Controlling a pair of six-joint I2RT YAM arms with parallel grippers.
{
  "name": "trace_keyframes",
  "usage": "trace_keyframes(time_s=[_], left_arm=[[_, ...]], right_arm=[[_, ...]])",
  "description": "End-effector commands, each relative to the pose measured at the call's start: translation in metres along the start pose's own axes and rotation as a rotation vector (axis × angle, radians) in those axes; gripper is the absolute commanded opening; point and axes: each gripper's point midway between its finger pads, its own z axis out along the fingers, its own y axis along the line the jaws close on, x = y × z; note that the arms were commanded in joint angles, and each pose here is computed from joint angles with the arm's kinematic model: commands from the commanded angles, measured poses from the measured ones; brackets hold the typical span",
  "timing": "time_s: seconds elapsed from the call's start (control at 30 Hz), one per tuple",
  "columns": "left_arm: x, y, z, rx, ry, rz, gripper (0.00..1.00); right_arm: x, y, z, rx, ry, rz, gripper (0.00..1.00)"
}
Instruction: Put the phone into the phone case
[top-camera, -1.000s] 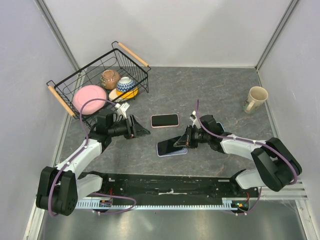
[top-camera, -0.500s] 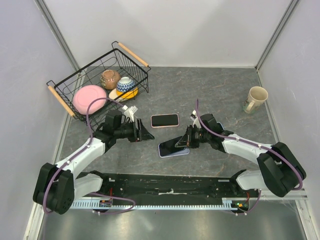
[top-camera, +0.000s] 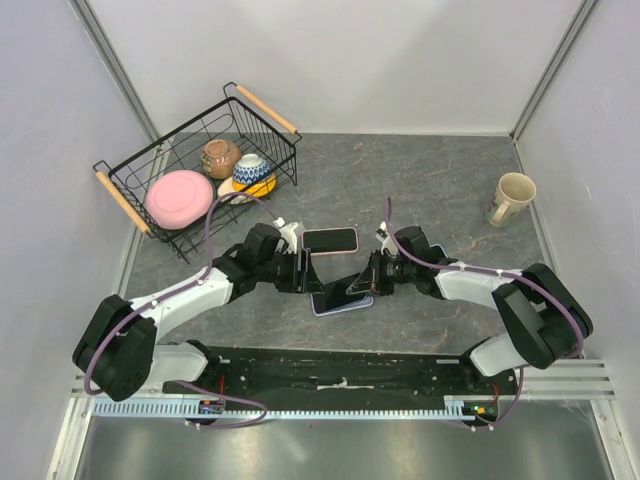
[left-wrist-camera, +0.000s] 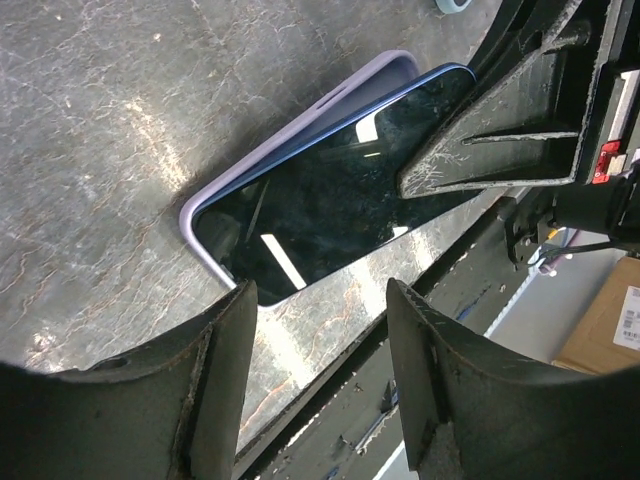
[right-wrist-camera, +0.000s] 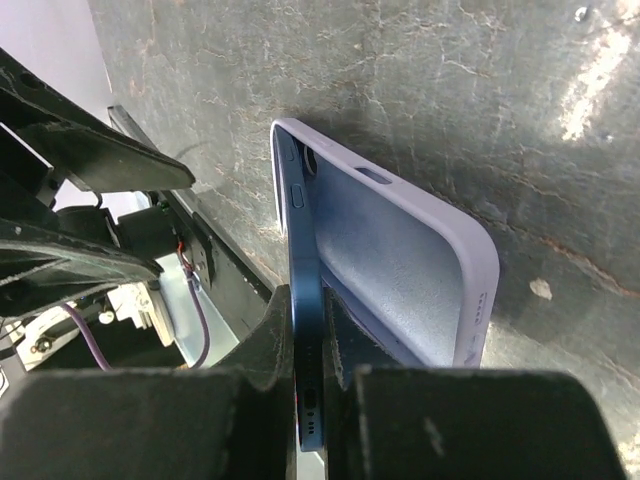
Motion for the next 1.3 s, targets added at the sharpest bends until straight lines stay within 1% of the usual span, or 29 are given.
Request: trace_keyframes(time_s=[0.0,0.27,0.37,0.47,0.5,0.57,0.6,0.67,0.7,0.77,0.8,0.87,0.9,0.97,1.0,1.07,1.2,1.27], left_arm=[[-0.017,-0.003,0.009,-0.04,-0.051,0.061,0.6],[-0.008,-0.007,0.03,-0.047,-0.011,0.057,0.52],[-0.006,-0.01,0.037,-0.053,0.002,0.063,0.45],[-0.006,-0.016,0.043,-0.048,0.007,0.073,0.35],[-0.004,-0.017,0.046,-0.05,0.015,0.074,0.29],[-0.005,-0.017,0.049,-0.058,0.009,0.07,0.24],[-0.002,-0.014,0.052,-0.07,0.017,0.064,0.19],[-0.002,-0.009,0.055,-0.089,0.014,0.049,0.15],[-0.001,-0.007,0.057,-0.096,0.015,0.045,0.1],[0.0,-0.002,0.06,-0.111,0.014,0.032,0.05],[0.001,-0.002,0.061,-0.111,0.018,0.029,0.02],[0.005,0.003,0.065,-0.128,0.034,0.017,0.02],[0.008,0.005,0.067,-0.133,0.043,0.01,0.02],[0.013,0.011,0.071,-0.151,0.06,-0.003,0.02],[0.016,0.014,0.072,-0.157,0.07,-0.007,0.02],[0.023,0.02,0.076,-0.177,0.09,-0.021,0.02],[0.036,0.031,0.081,-0.205,0.129,-0.042,0.02],[0.04,0.034,0.082,-0.215,0.136,-0.049,0.02]], right_arm=[[0.035,-0.065,0.008,0.232,0.1,0.041,0.0],[0.04,-0.08,0.011,0.271,0.118,0.031,0.0],[0.045,-0.088,0.008,0.311,0.138,0.033,0.0],[0.048,-0.093,0.008,0.33,0.155,0.03,0.0],[0.049,-0.095,0.008,0.334,0.159,0.034,0.0],[0.052,-0.1,0.007,0.35,0.169,0.032,0.0],[0.052,-0.101,0.007,0.355,0.169,0.033,0.0],[0.053,-0.104,0.005,0.373,0.174,0.028,0.0],[0.054,-0.106,0.005,0.38,0.175,0.03,0.0],[0.055,-0.109,0.003,0.399,0.181,0.026,0.01],[0.055,-0.11,0.002,0.408,0.18,0.025,0.03],[0.055,-0.114,0.0,0.434,0.183,0.013,0.05],[0.056,-0.117,-0.002,0.45,0.192,0.015,0.1],[0.056,-0.12,-0.004,0.469,0.197,0.005,0.14],[0.058,-0.123,-0.005,0.482,0.211,-0.002,0.21],[0.059,-0.125,-0.007,0.495,0.219,-0.007,0.28],[0.062,-0.131,-0.01,0.53,0.242,-0.018,0.33],[0.061,-0.132,-0.011,0.537,0.245,-0.027,0.38]])
